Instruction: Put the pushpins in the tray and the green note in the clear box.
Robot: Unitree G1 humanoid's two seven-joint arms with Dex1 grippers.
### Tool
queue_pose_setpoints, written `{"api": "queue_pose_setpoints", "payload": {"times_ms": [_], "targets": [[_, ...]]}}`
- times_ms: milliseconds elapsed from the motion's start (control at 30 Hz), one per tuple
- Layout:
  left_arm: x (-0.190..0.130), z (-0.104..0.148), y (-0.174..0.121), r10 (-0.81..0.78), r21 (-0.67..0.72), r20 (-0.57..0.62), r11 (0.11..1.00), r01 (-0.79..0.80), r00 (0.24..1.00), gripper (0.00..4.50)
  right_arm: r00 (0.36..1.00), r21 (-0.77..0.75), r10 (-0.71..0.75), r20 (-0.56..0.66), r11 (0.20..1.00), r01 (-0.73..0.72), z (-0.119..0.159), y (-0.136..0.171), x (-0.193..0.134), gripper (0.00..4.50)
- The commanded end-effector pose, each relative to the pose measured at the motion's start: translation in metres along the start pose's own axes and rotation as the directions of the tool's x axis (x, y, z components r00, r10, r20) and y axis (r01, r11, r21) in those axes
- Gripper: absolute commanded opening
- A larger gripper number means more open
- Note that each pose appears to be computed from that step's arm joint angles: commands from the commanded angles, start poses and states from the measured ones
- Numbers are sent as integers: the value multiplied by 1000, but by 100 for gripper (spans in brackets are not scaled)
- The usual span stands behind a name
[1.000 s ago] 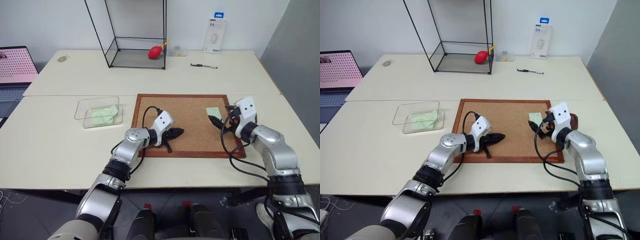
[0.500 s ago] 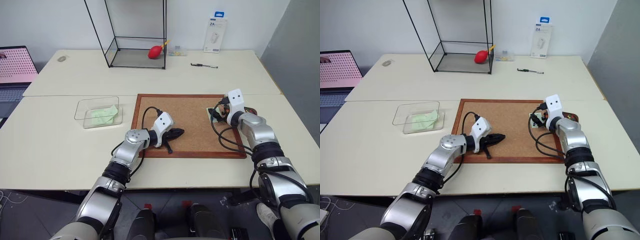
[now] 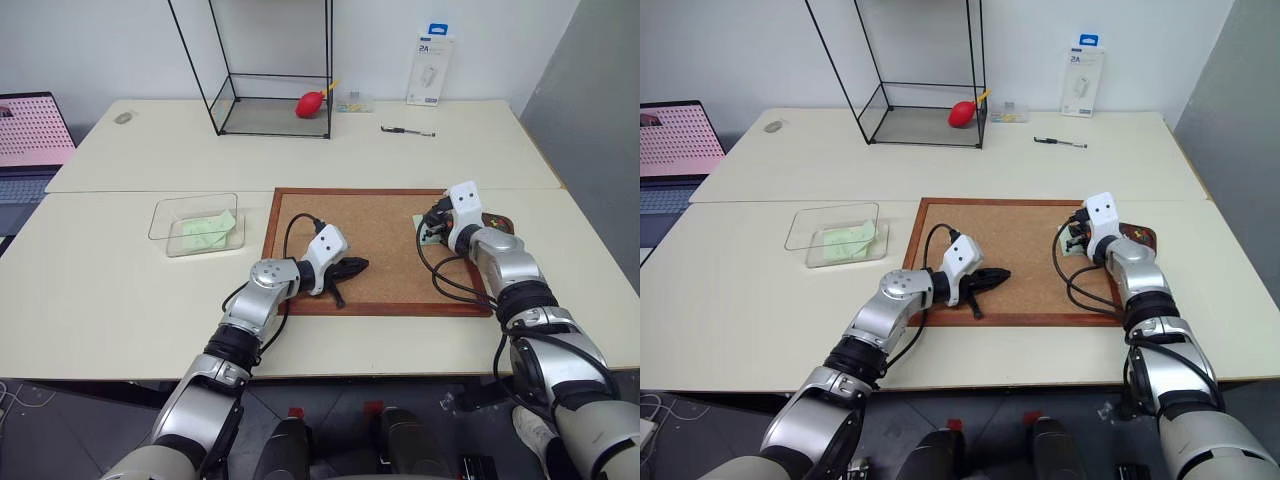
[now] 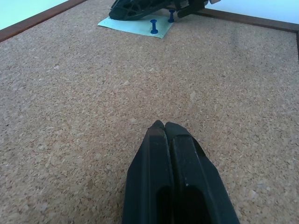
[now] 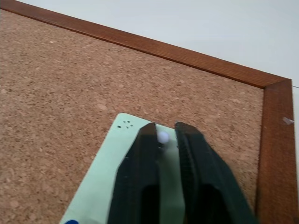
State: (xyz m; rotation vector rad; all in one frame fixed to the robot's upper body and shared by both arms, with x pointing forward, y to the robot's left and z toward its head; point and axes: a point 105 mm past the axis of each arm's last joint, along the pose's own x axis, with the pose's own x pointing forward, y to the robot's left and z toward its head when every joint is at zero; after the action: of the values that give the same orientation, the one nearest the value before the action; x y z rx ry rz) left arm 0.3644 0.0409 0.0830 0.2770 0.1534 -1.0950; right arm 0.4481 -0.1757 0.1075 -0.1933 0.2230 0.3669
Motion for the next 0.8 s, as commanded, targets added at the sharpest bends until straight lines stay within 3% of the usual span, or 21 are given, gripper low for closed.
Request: {"api": "queue_pose_setpoints", "payload": {"times_ms": [33,800], "targets": [[-1,-6,-3,-8,-4,-26,1000,8,1000,0,997,-22,-22,70,999,24,25,-10,-2,10],[-2,-22,-6,-35,-16,-108,999,33,994,0,984,12,-26,174,1000,24,51,-15,-24,10]]}}
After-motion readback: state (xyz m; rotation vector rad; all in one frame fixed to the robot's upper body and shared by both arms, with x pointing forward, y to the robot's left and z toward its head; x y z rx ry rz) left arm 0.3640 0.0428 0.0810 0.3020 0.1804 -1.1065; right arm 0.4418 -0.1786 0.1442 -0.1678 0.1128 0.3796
